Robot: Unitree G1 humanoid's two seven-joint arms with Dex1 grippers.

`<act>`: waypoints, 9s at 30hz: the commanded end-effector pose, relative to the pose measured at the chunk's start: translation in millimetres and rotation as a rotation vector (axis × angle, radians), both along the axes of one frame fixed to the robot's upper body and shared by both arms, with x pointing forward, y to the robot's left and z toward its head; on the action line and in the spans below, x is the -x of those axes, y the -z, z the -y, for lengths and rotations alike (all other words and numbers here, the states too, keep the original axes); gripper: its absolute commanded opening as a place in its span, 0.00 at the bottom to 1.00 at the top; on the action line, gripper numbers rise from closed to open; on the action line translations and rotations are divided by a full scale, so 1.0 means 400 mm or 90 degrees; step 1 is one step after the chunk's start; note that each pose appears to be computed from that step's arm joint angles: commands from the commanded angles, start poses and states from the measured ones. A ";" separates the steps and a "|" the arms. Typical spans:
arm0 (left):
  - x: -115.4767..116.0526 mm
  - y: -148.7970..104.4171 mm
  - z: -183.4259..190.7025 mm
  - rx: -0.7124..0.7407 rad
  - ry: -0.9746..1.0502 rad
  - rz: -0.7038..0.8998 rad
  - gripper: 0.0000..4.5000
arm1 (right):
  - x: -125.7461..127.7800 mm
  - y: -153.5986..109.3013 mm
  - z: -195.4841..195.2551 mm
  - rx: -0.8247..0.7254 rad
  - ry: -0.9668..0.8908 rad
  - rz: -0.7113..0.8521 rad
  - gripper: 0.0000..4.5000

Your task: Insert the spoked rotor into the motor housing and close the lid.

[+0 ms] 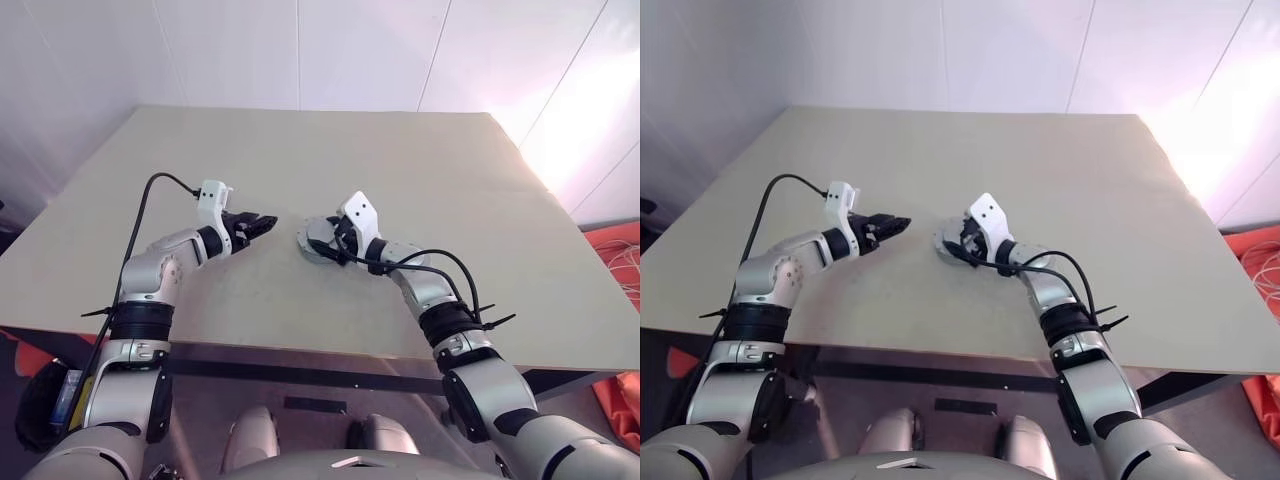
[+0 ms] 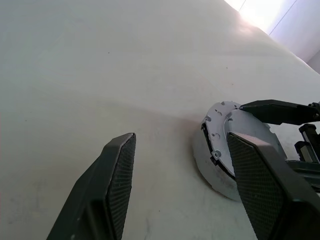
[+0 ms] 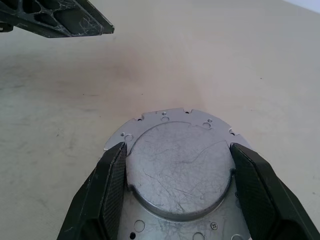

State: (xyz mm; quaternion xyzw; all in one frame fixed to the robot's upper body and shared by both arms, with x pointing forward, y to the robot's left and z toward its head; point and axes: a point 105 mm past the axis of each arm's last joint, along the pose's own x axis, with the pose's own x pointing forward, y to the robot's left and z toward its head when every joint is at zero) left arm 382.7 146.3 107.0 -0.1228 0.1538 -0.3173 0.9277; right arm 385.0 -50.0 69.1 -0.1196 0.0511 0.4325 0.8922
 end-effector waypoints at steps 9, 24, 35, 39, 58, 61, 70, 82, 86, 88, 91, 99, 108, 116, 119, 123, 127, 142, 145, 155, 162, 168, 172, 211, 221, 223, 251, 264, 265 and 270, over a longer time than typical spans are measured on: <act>-0.002 -0.046 -0.003 0.000 0.004 0.039 0.68 | 0.010 0.020 -0.007 0.008 -0.016 -0.028 0.71; 0.000 -0.044 -0.002 0.001 0.003 0.036 0.68 | 0.014 0.016 -0.006 -0.009 -0.027 -0.045 0.71; 0.001 -0.042 -0.001 0.001 0.006 0.033 0.68 | 0.022 0.015 0.006 -0.008 -0.038 -0.041 0.71; 0.001 -0.041 0.001 0.002 0.008 0.031 0.68 | 0.028 0.006 0.002 -0.024 -0.051 -0.039 0.71; 0.003 -0.039 0.001 0.001 0.007 0.030 0.68 | 0.015 -0.001 -0.002 -0.034 -0.035 -0.046 0.71; 0.003 -0.039 0.000 0.001 0.007 0.030 0.68 | 0.012 -0.001 -0.003 -0.033 -0.030 -0.044 0.71; 0.004 -0.039 -0.001 0.001 0.006 0.030 0.68 | 0.012 0.004 -0.010 -0.026 -0.029 -0.042 0.71; 0.003 -0.040 -0.003 -0.001 0.003 0.032 0.68 | 0.006 0.009 -0.027 -0.020 -0.031 -0.043 0.71; 0.003 -0.039 -0.005 0.000 0.002 0.032 0.68 | 0.005 0.013 -0.024 -0.016 -0.028 -0.044 0.71; 0.003 -0.039 -0.004 0.000 0.002 0.032 0.68 | 0.003 0.015 -0.024 -0.015 -0.025 -0.045 0.71; 0.003 -0.039 -0.003 0.000 0.002 0.032 0.68 | 0.003 0.017 -0.027 -0.015 -0.023 -0.046 0.71; 0.005 -0.039 -0.004 -0.001 0.002 0.032 0.68 | 0.005 0.025 -0.033 -0.009 -0.024 -0.046 0.71; 0.007 -0.038 -0.006 -0.001 0.001 0.032 0.68 | 0.016 0.049 -0.034 0.028 -0.037 -0.044 0.71; 0.007 -0.037 -0.003 0.000 0.002 0.030 0.68 | 0.020 0.065 -0.042 0.039 -0.039 -0.054 0.71; 0.009 -0.032 0.007 0.013 0.005 0.022 0.68 | 0.022 0.072 -0.038 0.050 -0.039 -0.059 0.71; 0.014 -0.010 0.045 0.046 0.020 -0.007 0.68 | 0.024 0.077 -0.035 0.056 -0.039 -0.063 0.71; 0.000 0.007 0.077 0.119 0.007 -0.054 0.60 | 0.025 0.079 -0.033 0.058 -0.040 -0.064 0.71; -0.024 0.013 0.166 0.194 0.048 -0.127 0.01 | 0.024 0.077 -0.025 0.057 -0.033 -0.062 0.71; -0.015 0.034 0.176 0.186 0.062 -0.169 0.01 | 0.023 0.075 -0.024 0.057 -0.031 -0.060 0.71; -0.017 0.076 0.148 0.223 0.017 -0.321 0.01 | 0.019 0.062 -0.018 0.038 -0.021 -0.059 0.71; -0.011 0.082 0.140 0.233 0.010 -0.334 0.01 | 0.023 0.053 -0.014 0.015 -0.026 -0.078 0.71; -0.006 0.083 0.139 0.238 0.011 -0.340 0.00 | 0.017 0.038 -0.011 0.015 -0.017 -0.050 1.00; -0.005 0.082 0.137 0.240 0.012 -0.341 0.00 | 0.019 0.024 -0.015 0.011 -0.027 -0.032 1.00; -0.002 0.077 0.147 0.239 0.034 -0.339 0.00 | 0.088 -0.075 0.211 -0.382 0.212 -0.617 1.00; -0.002 0.076 0.136 0.232 0.028 -0.335 0.00 | 0.093 -0.005 0.125 -0.399 0.223 -0.675 1.00; -0.003 0.075 0.134 0.231 0.026 -0.333 0.00 | 0.088 -0.009 0.099 -0.409 0.209 -0.677 1.00; 0.000 0.076 0.114 0.221 0.013 -0.327 0.00 | 0.032 -0.068 -0.076 -0.486 0.115 -0.660 1.00; 0.001 0.075 0.116 0.221 0.015 -0.323 0.00 | -0.014 -0.055 -0.021 -0.499 0.198 -0.613 0.45; 0.001 0.075 0.116 0.220 0.015 -0.323 0.00 | -0.015 -0.056 -0.018 -0.502 0.200 -0.612 0.45; -0.005 0.067 0.116 0.228 0.015 -0.310 0.00 | -0.028 -0.060 0.000 -0.522 0.220 -0.600 0.45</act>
